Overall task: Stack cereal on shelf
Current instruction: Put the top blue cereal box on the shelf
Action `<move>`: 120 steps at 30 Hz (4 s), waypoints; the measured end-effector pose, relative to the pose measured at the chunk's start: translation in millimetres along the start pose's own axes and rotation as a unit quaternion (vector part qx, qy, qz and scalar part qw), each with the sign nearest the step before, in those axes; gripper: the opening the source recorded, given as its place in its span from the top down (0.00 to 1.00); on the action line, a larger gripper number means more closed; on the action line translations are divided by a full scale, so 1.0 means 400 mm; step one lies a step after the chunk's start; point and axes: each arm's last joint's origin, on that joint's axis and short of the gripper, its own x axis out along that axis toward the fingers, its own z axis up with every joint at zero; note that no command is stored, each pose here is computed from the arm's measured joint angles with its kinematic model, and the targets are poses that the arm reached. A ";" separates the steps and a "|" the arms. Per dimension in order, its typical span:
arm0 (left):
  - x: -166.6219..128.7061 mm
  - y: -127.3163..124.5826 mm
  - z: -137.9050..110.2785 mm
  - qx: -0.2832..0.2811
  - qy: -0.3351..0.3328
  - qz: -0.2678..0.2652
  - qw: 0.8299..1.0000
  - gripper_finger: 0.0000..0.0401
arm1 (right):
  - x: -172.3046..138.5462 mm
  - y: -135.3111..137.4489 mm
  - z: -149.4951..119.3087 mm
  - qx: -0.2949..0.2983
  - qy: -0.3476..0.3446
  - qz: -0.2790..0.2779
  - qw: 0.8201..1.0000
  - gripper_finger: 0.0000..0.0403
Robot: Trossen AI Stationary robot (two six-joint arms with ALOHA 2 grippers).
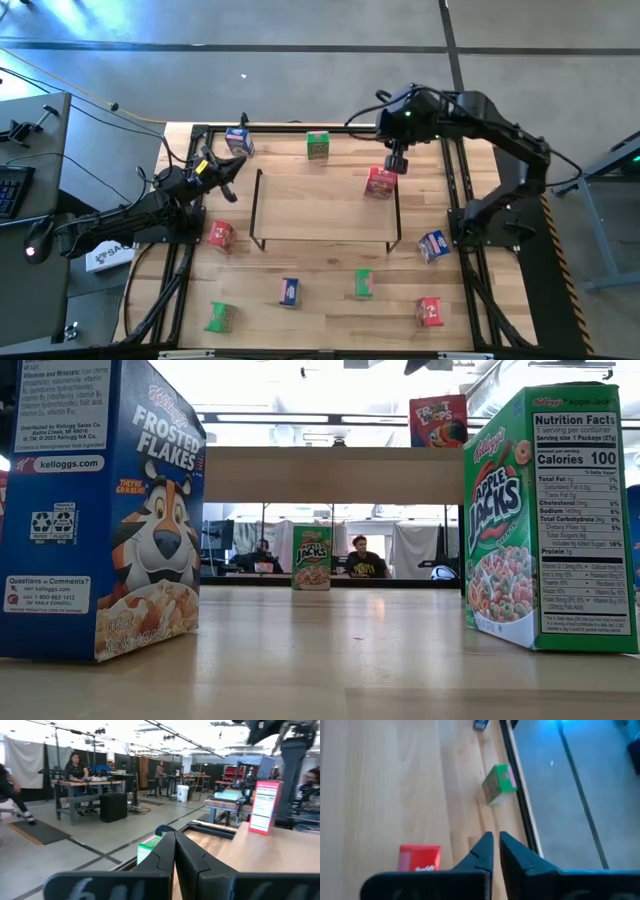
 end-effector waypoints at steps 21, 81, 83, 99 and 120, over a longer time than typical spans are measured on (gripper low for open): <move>0.104 0.023 0.162 -0.001 0.165 0.095 0.982 1.00 | 0.114 0.035 -0.253 0.016 -0.281 -0.109 0.953 1.00; 0.506 0.212 0.092 0.242 0.751 -0.018 0.614 0.30 | 0.091 0.052 -0.288 -0.085 -0.310 -0.001 0.947 1.00; 0.511 0.215 0.088 0.260 0.750 -0.011 0.608 0.30 | 0.091 0.053 -0.289 -0.085 -0.309 0.000 0.947 1.00; 0.498 0.268 0.087 0.254 0.752 -0.012 0.609 0.30 | 0.091 0.053 -0.288 -0.090 -0.310 -0.002 0.947 1.00; 0.458 0.297 0.027 0.263 0.768 -0.039 0.583 0.51 | 0.091 0.053 -0.288 -0.087 -0.310 -0.001 0.947 1.00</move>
